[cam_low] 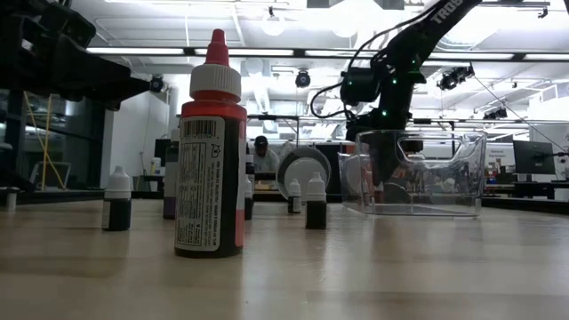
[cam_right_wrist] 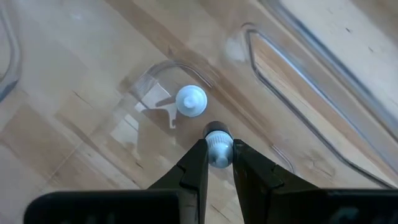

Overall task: Pick & Place food coloring
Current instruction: Put the small red food coloring bottle into the transparent bin

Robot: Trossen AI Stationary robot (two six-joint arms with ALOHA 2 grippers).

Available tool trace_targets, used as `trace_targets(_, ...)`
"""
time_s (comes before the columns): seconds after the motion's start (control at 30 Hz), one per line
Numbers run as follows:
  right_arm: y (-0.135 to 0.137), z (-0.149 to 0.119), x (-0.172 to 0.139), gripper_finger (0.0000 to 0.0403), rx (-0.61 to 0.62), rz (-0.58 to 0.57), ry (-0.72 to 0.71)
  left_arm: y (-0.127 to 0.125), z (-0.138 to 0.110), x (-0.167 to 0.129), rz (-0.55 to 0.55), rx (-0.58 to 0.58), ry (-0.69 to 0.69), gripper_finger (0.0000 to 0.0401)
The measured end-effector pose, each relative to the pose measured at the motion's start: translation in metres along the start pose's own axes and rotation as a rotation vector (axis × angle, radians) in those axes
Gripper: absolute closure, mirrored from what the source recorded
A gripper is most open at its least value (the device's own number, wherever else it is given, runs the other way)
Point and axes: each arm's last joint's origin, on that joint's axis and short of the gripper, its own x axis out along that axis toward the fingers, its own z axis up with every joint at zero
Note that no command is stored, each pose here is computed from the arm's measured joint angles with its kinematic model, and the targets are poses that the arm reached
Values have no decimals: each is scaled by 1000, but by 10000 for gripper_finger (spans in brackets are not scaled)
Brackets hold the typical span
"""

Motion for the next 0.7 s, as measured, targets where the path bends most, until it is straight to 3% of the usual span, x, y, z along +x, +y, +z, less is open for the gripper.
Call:
trace_targets(0.23, 0, 0, 0, 339, 0, 2, -3, 0, 0, 0, 0, 0, 0, 162)
trace_targets(0.7, 0, 1, 0, 281, 1, 4, -12, 0, 0, 0, 0, 0, 0, 162)
